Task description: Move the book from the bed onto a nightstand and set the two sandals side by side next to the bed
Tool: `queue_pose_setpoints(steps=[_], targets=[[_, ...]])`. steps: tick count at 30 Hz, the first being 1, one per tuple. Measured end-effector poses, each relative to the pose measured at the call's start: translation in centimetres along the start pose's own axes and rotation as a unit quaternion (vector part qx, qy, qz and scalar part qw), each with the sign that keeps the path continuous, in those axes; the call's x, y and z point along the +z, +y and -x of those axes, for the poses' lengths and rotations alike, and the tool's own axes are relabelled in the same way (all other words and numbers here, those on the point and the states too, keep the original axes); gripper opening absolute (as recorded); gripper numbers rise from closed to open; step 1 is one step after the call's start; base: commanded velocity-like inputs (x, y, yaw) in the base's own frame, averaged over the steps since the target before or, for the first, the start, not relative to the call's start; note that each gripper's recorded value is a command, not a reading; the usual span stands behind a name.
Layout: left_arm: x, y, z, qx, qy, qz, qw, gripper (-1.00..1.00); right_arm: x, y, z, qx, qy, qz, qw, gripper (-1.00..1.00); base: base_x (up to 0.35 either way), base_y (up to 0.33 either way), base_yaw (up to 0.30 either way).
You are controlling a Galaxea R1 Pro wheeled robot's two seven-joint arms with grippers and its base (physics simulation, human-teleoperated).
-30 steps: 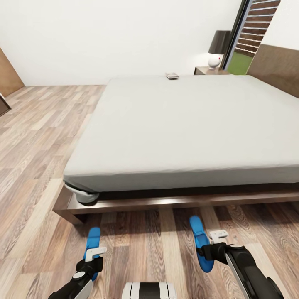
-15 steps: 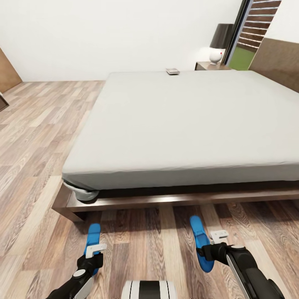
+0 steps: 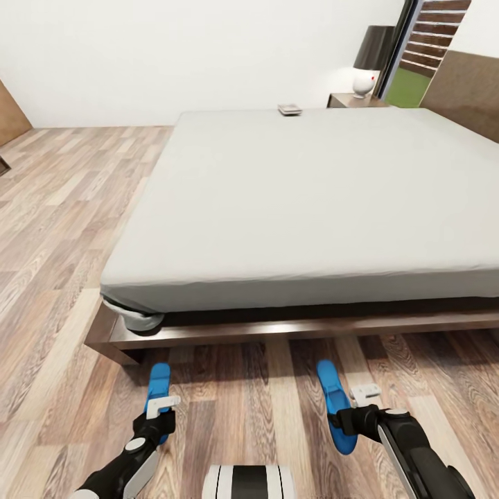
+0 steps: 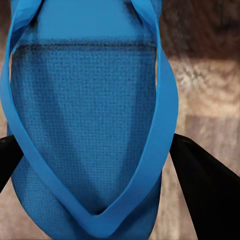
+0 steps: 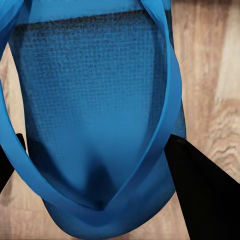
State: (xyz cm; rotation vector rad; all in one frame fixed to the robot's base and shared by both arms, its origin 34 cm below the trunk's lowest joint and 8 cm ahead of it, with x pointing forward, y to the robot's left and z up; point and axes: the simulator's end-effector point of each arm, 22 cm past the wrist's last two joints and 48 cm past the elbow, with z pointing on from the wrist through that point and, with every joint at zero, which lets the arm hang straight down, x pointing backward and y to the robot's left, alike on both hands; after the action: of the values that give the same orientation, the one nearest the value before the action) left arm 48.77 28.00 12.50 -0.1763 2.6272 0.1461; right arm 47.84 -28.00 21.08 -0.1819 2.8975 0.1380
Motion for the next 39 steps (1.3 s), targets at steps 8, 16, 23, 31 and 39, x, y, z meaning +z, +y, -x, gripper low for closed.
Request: queue_pose_setpoints(steps=[8,16,23,31,39], targets=[[0.6,-0.4,0.0,0.001,0.004,-0.004,1.0000,-1.00,-0.4,0.3,0.0,-0.005,-0.009,0.001,0.9999,-1.00,0.000,0.000,0.000],[1.0,-0.5,-0.5,0.001,0.008,-0.006,1.0000,-1.00,-0.7,0.5,-0.5,-0.008,-0.011,0.001,0.9999,-1.00,0.000,0.000,0.000],[1.2,-0.6,-0.7,0.001,0.011,-0.007,0.9999,-1.00,-0.5,0.6,-0.8,-0.008,-0.008,0.001,0.9999,-1.00,0.000,0.000,0.000],[1.5,-0.9,-1.2,0.002,0.016,-0.009,0.9998,-1.00,0.0,0.6,-1.4,-0.007,0.000,0.003,1.0000,-1.00,0.000,0.000,0.000],[2.0,-0.9,-2.2,0.002,0.025,-0.009,0.9996,-1.00,0.8,0.6,-2.3,-0.007,0.011,0.003,0.9999,-1.00,0.000,0.000,0.000]])
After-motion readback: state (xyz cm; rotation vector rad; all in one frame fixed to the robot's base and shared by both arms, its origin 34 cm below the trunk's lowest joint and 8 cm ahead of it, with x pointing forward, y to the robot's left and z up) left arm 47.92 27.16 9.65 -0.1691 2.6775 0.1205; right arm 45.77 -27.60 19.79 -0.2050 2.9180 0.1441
